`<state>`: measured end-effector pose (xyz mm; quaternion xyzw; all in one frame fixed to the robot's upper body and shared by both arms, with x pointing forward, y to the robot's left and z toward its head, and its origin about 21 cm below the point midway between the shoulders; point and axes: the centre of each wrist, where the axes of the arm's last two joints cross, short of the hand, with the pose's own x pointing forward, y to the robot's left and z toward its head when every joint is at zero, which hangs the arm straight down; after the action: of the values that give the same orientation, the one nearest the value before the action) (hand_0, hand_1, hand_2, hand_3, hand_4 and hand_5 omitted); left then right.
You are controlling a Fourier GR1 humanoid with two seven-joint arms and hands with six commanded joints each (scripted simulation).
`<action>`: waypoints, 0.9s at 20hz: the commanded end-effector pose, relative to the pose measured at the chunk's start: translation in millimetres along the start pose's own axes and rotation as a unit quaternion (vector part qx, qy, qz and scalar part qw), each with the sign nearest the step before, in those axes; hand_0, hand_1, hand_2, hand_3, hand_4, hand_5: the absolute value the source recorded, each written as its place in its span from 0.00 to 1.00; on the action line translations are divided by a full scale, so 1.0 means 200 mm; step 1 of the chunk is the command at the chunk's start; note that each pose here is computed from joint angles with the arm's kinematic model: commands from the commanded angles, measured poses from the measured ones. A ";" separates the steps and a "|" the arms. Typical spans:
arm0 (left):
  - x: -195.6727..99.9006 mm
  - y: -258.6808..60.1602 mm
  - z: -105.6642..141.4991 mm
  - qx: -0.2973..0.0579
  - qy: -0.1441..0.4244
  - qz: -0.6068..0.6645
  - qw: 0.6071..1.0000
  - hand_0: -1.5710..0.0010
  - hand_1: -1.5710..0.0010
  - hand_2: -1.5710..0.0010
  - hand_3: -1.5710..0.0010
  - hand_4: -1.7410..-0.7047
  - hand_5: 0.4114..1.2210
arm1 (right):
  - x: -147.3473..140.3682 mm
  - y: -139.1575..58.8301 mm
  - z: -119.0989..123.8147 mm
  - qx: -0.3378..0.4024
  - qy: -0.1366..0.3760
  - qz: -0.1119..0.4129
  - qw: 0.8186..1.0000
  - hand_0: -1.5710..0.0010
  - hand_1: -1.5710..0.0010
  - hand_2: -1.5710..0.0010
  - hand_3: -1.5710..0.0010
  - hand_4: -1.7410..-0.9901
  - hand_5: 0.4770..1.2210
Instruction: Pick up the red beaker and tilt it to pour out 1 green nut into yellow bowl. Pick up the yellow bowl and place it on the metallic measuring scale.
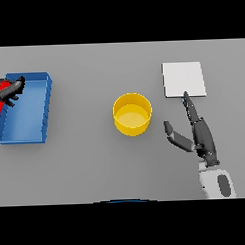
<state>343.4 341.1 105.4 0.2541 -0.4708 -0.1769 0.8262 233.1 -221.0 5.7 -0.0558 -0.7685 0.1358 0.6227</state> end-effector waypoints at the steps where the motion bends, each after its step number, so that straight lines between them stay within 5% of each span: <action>1: 0.00 -0.01 0.00 -0.006 0.005 -0.008 1.000 0.59 0.64 0.66 0.71 0.89 0.32 | 0.00 0.01 0.00 -0.001 -0.002 0.005 1.000 1.00 1.00 1.00 1.00 0.79 0.27; 7: 0.01 -0.04 -0.05 0.015 0.004 -0.058 0.998 0.89 0.91 0.91 0.92 0.98 0.29 | 0.02 0.02 0.02 0.001 -0.002 0.009 1.000 1.00 1.00 1.00 1.00 0.77 0.28; 15: 0.00 -0.03 -0.05 0.055 -0.041 -0.033 0.997 0.98 0.98 0.98 0.99 0.99 0.34 | 0.07 0.01 -0.04 0.068 -0.013 0.079 0.994 1.00 1.00 1.00 1.00 0.80 0.32; 18: 0.02 -0.05 -0.05 0.047 -0.053 -0.032 0.997 0.99 0.99 0.99 0.99 0.99 0.33 | 0.14 -0.03 -0.12 0.151 -0.029 0.182 0.971 1.00 1.00 1.00 1.00 0.73 0.32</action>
<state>353.3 333.1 99.6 0.2976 -0.5138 -0.1942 0.7808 252.2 -215.9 38.3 -0.0964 -0.7344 0.3623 0.5658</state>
